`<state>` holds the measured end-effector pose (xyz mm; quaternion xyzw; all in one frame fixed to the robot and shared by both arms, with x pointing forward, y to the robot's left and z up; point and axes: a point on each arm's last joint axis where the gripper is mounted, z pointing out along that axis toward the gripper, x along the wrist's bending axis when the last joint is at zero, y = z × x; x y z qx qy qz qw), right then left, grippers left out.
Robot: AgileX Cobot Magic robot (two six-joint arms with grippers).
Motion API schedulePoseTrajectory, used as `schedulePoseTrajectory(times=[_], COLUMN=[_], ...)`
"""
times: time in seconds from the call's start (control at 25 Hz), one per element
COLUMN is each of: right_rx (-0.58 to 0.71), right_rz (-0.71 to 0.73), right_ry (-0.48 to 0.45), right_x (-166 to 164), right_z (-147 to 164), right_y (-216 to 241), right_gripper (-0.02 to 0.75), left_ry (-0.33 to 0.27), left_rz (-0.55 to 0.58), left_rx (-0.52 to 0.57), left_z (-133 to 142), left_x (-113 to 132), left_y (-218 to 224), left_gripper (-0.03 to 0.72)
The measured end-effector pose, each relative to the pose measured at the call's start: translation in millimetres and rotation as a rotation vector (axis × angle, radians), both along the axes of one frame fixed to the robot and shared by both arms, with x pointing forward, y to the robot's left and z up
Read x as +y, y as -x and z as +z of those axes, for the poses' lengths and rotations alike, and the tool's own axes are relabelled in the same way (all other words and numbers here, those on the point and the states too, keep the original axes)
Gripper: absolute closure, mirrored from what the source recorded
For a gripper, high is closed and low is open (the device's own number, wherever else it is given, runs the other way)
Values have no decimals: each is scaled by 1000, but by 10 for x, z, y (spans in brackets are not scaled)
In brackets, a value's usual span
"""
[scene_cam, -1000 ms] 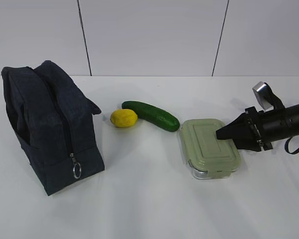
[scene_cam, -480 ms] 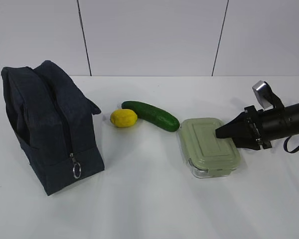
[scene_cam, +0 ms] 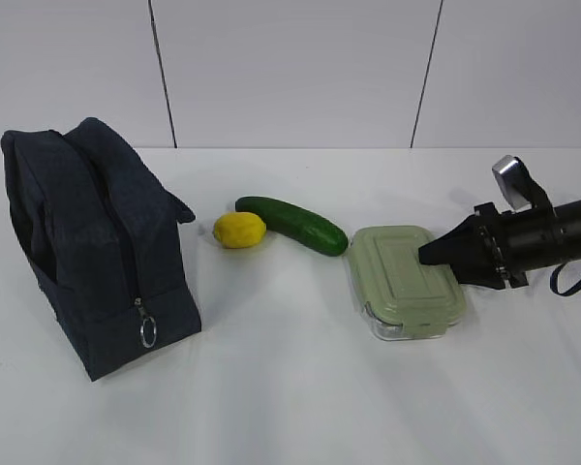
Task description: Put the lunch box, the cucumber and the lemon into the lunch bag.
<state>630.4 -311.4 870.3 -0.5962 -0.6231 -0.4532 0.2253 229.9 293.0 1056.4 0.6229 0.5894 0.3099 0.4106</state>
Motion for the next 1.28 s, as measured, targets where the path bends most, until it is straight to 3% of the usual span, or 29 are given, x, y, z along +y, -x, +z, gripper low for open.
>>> schedulePoseTrajectory(times=[0.16,0.52,0.68,0.8,0.92,1.28], right_rx=[-11,-83,-80,-86,-90,-77], right_rz=[-6,-34,-61,-69,-73,-51], right_ry=[7,21,14,17,21,38], right_x=[-4,-6,-2,4,8,49], right_z=[34,492,694,849,946,998], right_y=[-8,-11,9,39,63,97], right_gripper=[358,358,358,358,358,358], left_ry=[0,2,37,79,167,368], left_rz=[0,-1,-24,-39,-21,4], left_rx=[0,0,2,4,13,158], left_z=[0,0,7,37,142,425], left_x=[0,-2,-35,-67,-98,-221], left_y=[0,0,-4,-43,-186,-933], left_gripper=[447,445,417,368,321,305])
